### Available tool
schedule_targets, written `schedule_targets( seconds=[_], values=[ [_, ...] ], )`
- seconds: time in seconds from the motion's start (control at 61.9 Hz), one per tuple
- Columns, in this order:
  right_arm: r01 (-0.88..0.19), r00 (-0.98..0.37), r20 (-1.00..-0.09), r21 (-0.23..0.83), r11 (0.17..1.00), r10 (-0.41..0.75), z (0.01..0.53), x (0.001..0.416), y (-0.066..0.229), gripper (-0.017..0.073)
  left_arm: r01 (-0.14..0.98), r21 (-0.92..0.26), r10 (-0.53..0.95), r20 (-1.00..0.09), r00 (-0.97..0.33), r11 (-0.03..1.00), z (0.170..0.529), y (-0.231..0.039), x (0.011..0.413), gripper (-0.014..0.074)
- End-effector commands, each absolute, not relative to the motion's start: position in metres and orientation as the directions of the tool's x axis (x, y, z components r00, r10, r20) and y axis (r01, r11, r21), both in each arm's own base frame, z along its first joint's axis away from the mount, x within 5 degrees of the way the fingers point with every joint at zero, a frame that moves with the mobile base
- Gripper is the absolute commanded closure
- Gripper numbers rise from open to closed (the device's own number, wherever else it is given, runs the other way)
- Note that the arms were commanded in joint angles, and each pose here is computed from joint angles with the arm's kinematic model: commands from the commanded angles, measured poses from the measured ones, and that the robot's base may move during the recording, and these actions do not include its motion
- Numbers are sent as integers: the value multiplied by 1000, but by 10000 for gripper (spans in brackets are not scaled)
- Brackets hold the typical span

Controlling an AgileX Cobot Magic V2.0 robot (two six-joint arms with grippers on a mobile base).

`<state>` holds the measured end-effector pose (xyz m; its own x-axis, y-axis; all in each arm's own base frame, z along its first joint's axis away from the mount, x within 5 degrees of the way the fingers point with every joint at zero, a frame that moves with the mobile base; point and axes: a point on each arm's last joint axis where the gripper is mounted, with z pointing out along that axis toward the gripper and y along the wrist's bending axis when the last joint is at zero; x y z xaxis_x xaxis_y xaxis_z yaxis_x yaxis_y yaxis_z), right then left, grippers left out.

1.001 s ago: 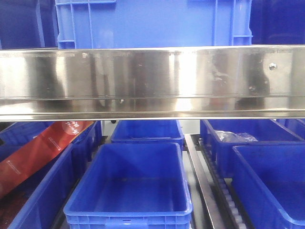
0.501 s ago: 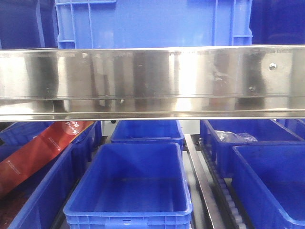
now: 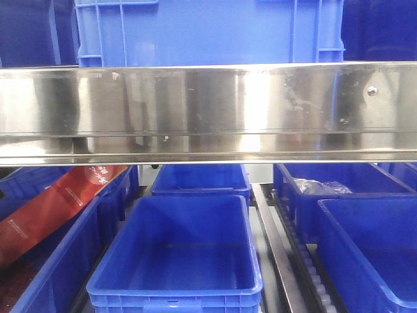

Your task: Place valve from conveyor to right shelf box

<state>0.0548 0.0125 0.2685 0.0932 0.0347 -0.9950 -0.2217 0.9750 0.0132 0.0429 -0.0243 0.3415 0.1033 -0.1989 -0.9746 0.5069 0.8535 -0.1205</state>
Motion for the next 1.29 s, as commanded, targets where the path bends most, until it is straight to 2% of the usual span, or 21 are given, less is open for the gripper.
schedule_targets(
  seconds=[0.0, 0.097, 0.21, 0.258, 0.501, 1.276],
  values=[
    [-148, 122, -992, 6, 989, 25, 251, 54, 8, 728, 510, -126, -215, -969, 119, 851, 343, -24, 42, 705],
    [-94, 136, -990, 20, 995, 33, 231, 55, 5, 728, 510, -126, -215, -969, 119, 851, 343, -24, 42, 705],
    [-77, 152, -988, 20, 997, 32, 219, 55, 4, 728, 510, -126, -215, -969, 119, 851, 343, -24, 42, 705],
    [-78, 98, -995, 20, 997, 28, 214, 56, 4, 728, 510, -126, -215, -969, 119, 851, 343, -24, 42, 705],
    [-77, 138, -990, 20, 997, 31, 218, 55, 4, 728, 510, -126, -215, -969, 119, 851, 343, -24, 42, 705],
    [-77, 138, -990, 20, 997, 31, 218, 55, 4, 728, 509, -121, -210, -970, 120, 852, 342, -23, 41, 705]
  ],
)
